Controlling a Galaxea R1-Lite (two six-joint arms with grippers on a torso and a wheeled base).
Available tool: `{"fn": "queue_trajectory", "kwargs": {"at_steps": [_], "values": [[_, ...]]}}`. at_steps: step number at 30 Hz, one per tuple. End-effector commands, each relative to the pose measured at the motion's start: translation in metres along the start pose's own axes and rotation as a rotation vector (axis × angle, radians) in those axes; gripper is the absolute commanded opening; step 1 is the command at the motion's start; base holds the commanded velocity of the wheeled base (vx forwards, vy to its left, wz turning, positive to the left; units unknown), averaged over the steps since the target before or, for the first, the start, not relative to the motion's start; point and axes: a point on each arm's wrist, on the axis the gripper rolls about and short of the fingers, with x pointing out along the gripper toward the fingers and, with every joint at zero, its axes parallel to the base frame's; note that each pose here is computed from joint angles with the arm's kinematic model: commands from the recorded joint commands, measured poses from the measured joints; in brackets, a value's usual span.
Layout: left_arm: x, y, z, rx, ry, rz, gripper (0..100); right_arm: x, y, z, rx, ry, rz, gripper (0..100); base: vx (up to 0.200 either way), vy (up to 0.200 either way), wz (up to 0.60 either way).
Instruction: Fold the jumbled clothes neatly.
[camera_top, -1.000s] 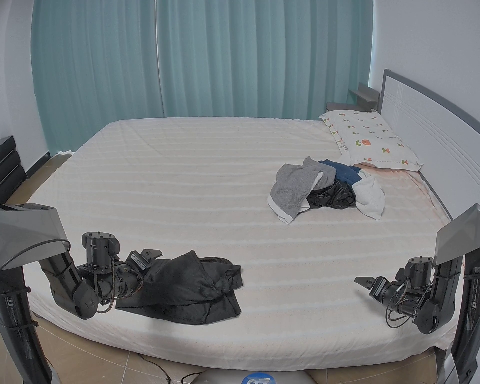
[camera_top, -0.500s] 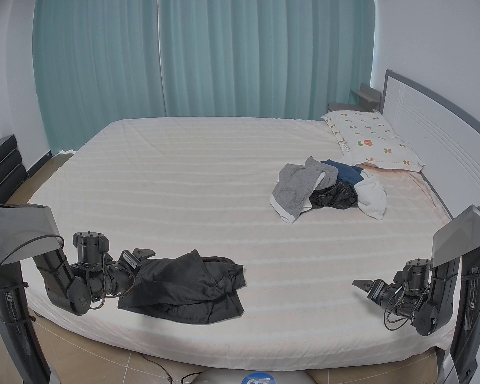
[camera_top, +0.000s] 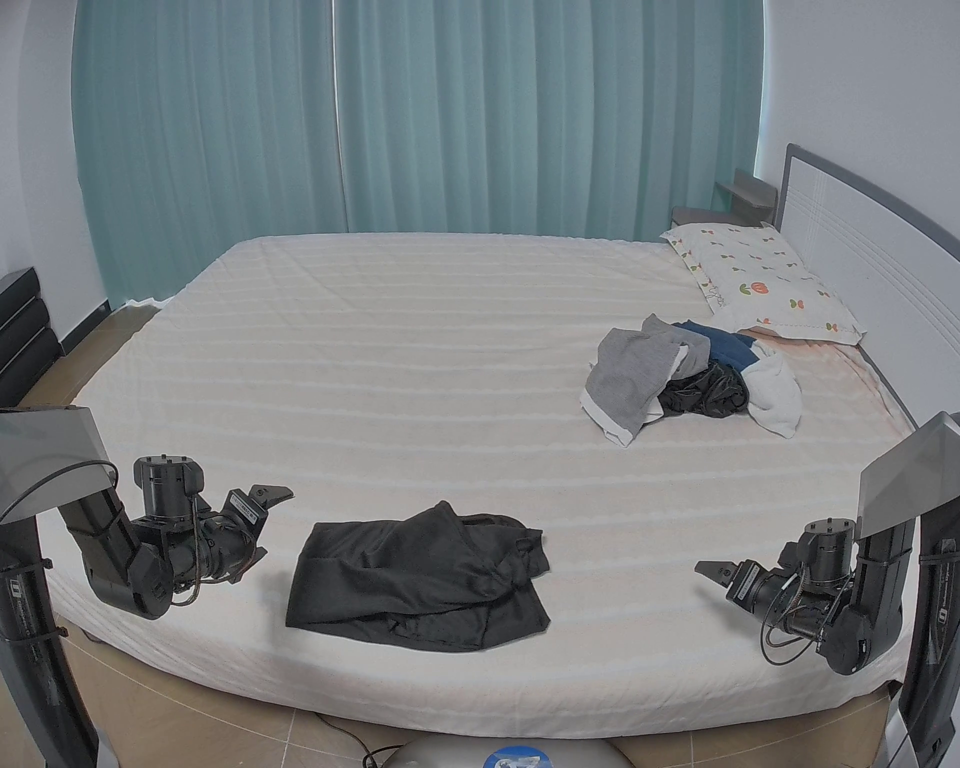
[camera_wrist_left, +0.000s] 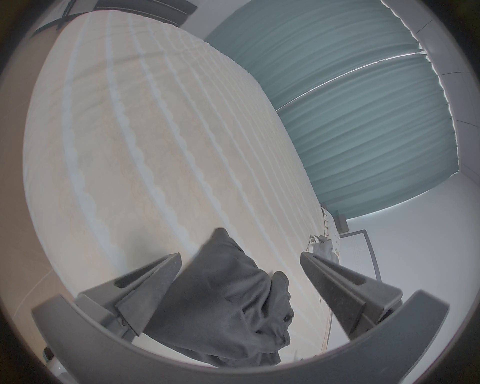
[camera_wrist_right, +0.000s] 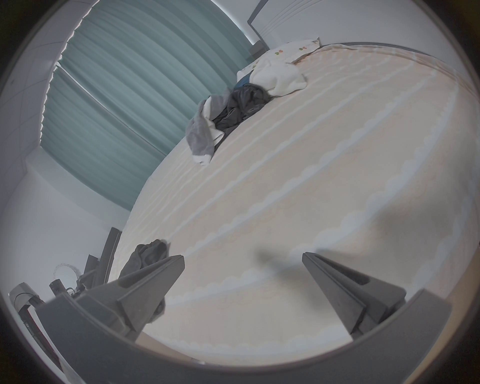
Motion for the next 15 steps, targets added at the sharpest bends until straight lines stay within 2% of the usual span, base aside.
{"fn": "queue_trajectory", "kwargs": {"at_steps": [1, 9, 15], "values": [[0.002, 0.0, 0.001, -0.002, -0.003, -0.001, 100, 0.001, 0.005, -0.001, -0.012, -0.004, 0.021, 100, 0.0, 0.2, 0.0], [0.007, 0.004, -0.001, -0.003, 0.009, 0.012, 100, 0.001, 0.012, -0.002, -0.026, -0.004, 0.044, 100, 0.0, 0.2, 0.0], [0.009, 0.002, -0.003, 0.0, 0.018, 0.008, 100, -0.004, 0.028, -0.002, -0.049, -0.01, 0.1, 100, 0.0, 0.2, 0.0]]}}
